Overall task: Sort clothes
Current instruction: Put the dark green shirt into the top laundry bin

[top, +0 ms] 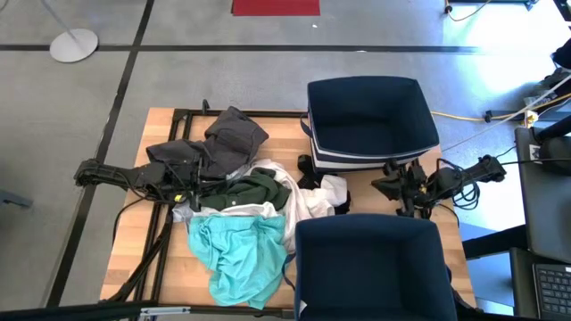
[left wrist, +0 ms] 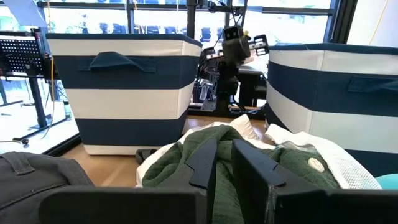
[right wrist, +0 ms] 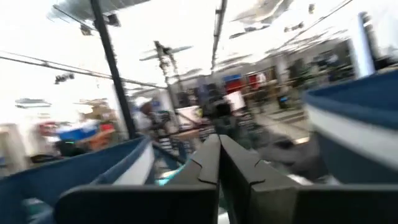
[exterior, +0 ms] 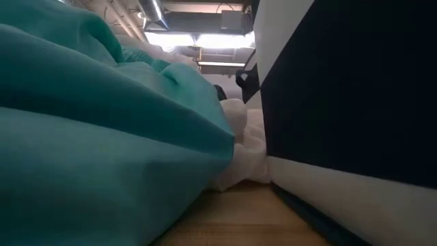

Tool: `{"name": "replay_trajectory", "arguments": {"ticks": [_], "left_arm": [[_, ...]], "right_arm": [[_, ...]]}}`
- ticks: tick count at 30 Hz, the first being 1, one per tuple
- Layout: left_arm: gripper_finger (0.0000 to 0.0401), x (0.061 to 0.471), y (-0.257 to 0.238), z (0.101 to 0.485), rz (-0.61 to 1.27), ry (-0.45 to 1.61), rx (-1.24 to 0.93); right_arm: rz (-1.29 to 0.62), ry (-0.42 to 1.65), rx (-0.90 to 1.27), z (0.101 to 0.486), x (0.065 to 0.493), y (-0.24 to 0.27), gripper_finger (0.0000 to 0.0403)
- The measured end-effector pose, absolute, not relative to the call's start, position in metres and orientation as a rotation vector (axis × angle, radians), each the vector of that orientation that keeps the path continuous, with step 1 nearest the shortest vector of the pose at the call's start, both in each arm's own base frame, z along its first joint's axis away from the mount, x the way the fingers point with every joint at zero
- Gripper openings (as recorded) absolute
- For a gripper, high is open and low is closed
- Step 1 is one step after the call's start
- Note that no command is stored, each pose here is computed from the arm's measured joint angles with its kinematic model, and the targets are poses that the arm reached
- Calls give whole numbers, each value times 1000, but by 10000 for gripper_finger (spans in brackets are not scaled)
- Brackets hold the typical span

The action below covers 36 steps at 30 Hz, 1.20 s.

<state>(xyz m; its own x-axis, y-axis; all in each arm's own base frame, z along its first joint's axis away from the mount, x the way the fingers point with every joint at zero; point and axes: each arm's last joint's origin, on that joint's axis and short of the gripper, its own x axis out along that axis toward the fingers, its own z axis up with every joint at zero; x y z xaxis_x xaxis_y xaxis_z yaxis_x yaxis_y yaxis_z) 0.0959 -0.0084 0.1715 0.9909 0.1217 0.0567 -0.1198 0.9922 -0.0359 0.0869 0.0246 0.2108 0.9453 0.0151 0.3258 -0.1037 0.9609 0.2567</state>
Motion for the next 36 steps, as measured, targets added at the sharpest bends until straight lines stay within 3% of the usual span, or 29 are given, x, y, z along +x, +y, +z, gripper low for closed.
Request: {"name": "replay_trajectory", "arguments": {"ticks": [8, 19, 27, 36], "left_arm": [[40, 96, -8, 172, 121, -72, -139], [40, 96, -8, 175, 123, -98, -120], [40, 95, -8, 178, 128, -128, -135], [40, 95, -8, 176, 134, -111, -80]], "right_arm": [[-49, -268, 122, 259, 96, 26, 10], [-130, -105, -91, 326, 138, 40, 10], [-135, 2, -210, 362, 198, 41, 10], [-162, 172, -187, 385, 295, 18, 10]]}}
